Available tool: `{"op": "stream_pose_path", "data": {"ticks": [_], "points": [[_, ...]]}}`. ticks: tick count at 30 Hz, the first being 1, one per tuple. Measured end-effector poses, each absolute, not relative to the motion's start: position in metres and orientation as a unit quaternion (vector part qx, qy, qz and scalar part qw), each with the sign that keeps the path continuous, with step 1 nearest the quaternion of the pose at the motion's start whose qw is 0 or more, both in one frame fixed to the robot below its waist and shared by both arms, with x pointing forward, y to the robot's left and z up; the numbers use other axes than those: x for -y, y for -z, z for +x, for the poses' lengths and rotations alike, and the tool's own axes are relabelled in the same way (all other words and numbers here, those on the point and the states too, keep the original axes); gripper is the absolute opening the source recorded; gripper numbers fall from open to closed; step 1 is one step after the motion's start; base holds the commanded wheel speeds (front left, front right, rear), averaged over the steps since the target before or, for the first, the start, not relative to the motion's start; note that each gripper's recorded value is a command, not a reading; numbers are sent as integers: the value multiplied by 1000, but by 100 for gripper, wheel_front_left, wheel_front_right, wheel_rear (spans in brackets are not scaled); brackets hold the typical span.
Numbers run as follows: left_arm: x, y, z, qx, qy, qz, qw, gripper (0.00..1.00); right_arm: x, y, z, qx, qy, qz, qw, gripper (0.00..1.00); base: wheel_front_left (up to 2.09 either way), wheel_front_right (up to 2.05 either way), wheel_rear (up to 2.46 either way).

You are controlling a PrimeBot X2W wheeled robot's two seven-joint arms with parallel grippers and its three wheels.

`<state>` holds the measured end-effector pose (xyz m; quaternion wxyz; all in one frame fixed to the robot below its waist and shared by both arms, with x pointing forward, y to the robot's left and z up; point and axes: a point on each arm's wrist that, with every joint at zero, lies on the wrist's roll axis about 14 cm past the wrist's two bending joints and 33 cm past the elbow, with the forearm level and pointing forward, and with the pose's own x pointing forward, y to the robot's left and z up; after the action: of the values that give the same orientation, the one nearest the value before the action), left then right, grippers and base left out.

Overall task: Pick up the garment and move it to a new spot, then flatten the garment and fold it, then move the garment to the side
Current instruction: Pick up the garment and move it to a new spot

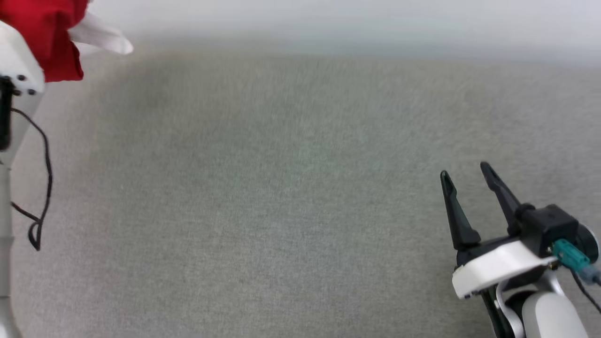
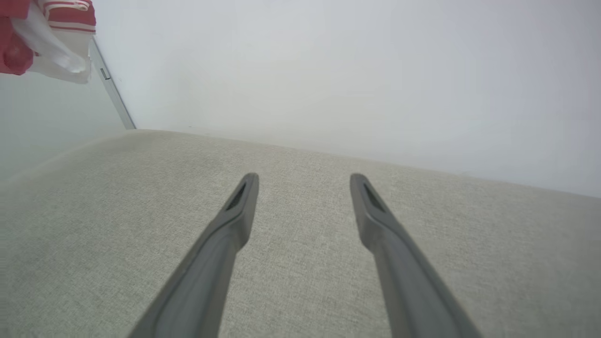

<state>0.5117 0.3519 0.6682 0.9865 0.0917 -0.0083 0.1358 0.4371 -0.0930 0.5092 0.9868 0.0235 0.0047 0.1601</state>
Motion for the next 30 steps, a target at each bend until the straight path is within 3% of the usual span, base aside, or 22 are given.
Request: {"op": "stream_pose_path", "data": {"ticks": [6, 15, 21, 27, 28, 29, 30], "points": [[-278, -701, 514, 79, -44, 59, 994, 0, 122, -530, 410, 14, -120, 17, 993, 100, 0, 0, 0], [-89, -650, 516, 41, 180, -2, 983, 0, 177, -540, 373, 21, -40, 19, 999, 100, 0, 0, 0], [26, -590, 477, -28, 323, -16, 946, 0, 218, -534, 348, 8, 24, 17, 1000, 100, 0, 0, 0], [53, -487, 418, -151, 367, -41, 917, 0, 230, -528, 340, -2, 46, 24, 999, 100, 0, 0, 0], [50, -469, 408, -174, 362, -45, 915, 20, 231, -527, 340, -3, 47, 24, 999, 100, 0, 0, 0], [47, -453, 397, -196, 358, -47, 911, 76, 232, -526, 340, -4, 48, 24, 999, 100, 0, 0, 0], [44, -440, 388, -214, 355, -49, 909, 100, 233, -525, 341, -5, 49, 25, 998, 100, 0, 0, 0]]}}
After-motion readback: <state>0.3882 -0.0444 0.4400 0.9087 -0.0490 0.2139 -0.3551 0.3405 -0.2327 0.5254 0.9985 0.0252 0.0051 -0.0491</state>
